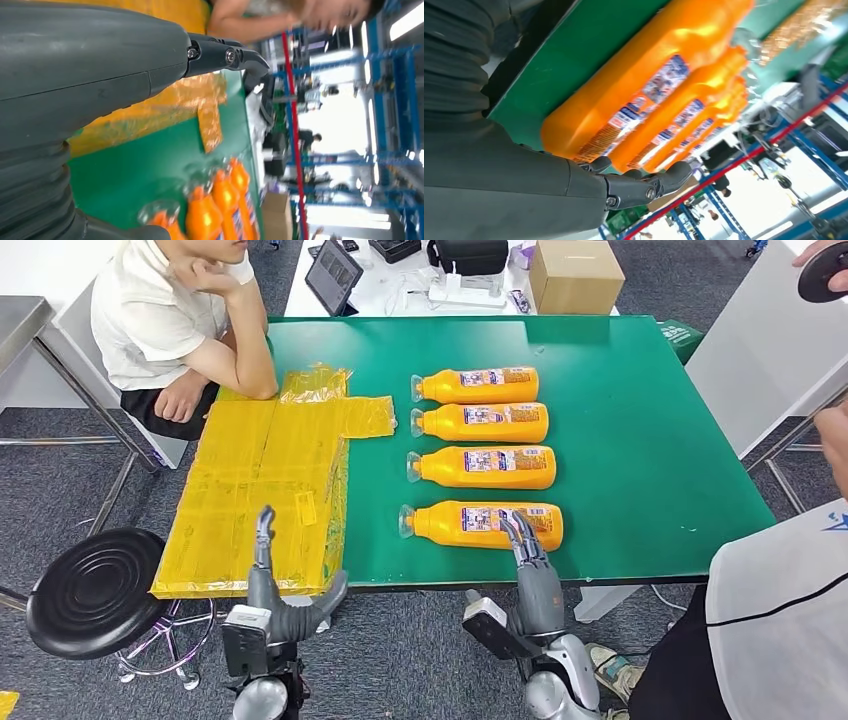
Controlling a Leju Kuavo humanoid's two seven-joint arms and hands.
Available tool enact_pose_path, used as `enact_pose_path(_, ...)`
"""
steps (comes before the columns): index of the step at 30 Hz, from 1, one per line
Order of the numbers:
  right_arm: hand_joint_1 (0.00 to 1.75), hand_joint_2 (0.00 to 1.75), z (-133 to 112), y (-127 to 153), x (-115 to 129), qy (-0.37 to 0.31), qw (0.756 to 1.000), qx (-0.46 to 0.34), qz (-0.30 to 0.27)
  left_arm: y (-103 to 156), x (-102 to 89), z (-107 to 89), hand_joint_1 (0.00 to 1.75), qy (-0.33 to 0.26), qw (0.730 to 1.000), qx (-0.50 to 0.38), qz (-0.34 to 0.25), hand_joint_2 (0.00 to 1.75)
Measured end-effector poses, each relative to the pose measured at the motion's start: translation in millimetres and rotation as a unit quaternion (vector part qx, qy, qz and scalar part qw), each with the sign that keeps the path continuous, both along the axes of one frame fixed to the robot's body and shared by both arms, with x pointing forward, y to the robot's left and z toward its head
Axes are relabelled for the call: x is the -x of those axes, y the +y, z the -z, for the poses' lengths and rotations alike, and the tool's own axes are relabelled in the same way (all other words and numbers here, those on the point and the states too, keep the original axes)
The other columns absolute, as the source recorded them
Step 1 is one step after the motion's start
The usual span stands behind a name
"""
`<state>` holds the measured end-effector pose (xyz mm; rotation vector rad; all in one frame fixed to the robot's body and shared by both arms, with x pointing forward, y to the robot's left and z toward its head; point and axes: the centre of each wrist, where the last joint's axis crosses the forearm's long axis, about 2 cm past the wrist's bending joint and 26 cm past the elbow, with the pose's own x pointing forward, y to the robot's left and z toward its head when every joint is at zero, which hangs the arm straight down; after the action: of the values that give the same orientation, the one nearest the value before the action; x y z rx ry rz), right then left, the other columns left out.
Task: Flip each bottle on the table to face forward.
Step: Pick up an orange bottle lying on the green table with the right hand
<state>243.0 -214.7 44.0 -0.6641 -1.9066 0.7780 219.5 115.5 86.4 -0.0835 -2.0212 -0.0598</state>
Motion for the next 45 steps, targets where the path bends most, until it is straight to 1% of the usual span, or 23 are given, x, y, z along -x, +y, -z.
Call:
enact_pose_path(5, 0.0, 1.75, 4, -18, -19, 0.02, 0.997, 0.068, 0.019, -11, 2.0, 7.0, 0.0, 0.013, 0.999, -0.01, 0.035, 1.75)
enact_pose_path(8, 0.0, 1.75, 6, -30, -30, 0.036, 0.993, 0.109, 0.028, -15, 2.1, 9.3, 0.0, 0.018, 0.999, -0.015, 0.048, 1.75)
enact_pose_path(12, 0.0, 1.75, 5, -41, -43, 0.042, 0.986, 0.155, 0.039, -20, 2.0, 9.4, 0.0, 0.023, 0.998, -0.015, 0.061, 1.75)
enact_pose_path(18, 0.0, 1.75, -1, -48, -59, 0.045, 0.981, 0.182, 0.048, -25, 2.4, 9.0, 0.0, 0.026, 0.997, -0.016, 0.077, 1.75)
enact_pose_path(21, 0.0, 1.75, -2, -50, -64, 0.052, 0.979, 0.189, 0.051, -27, 1.6, 8.6, 0.0, 0.027, 0.996, -0.015, 0.081, 1.75)
enact_pose_path(26, 0.0, 1.75, -7, -54, -81, 0.061, 0.976, 0.202, 0.058, -32, -4.9, 3.8, 0.0, 0.024, 0.995, -0.009, 0.093, 1.75)
enact_pose_path(29, 0.0, 1.75, -8, -56, -87, 0.068, 0.974, 0.207, 0.059, -35, -7.3, 2.5, 0.0, 0.023, 0.995, -0.009, 0.1, 1.75)
enact_pose_path(33, 0.0, 1.75, -6, -56, -90, 0.077, 0.972, 0.213, 0.059, -37, -6.5, 3.5, 0.0, 0.025, 0.994, -0.011, 0.108, 1.75)
enact_pose_path(37, 0.0, 1.75, -7, -54, -94, 0.072, 0.969, 0.229, 0.053, -39, -5.5, 4.3, 0.0, 0.028, 0.993, -0.011, 0.112, 1.75)
enact_pose_path(45, 0.0, 1.75, -12, -35, -95, 0.06, 0.966, 0.25, 0.019, -41, -3.8, 3.4, 0.0, 0.031, 0.993, -0.016, 0.115, 1.75)
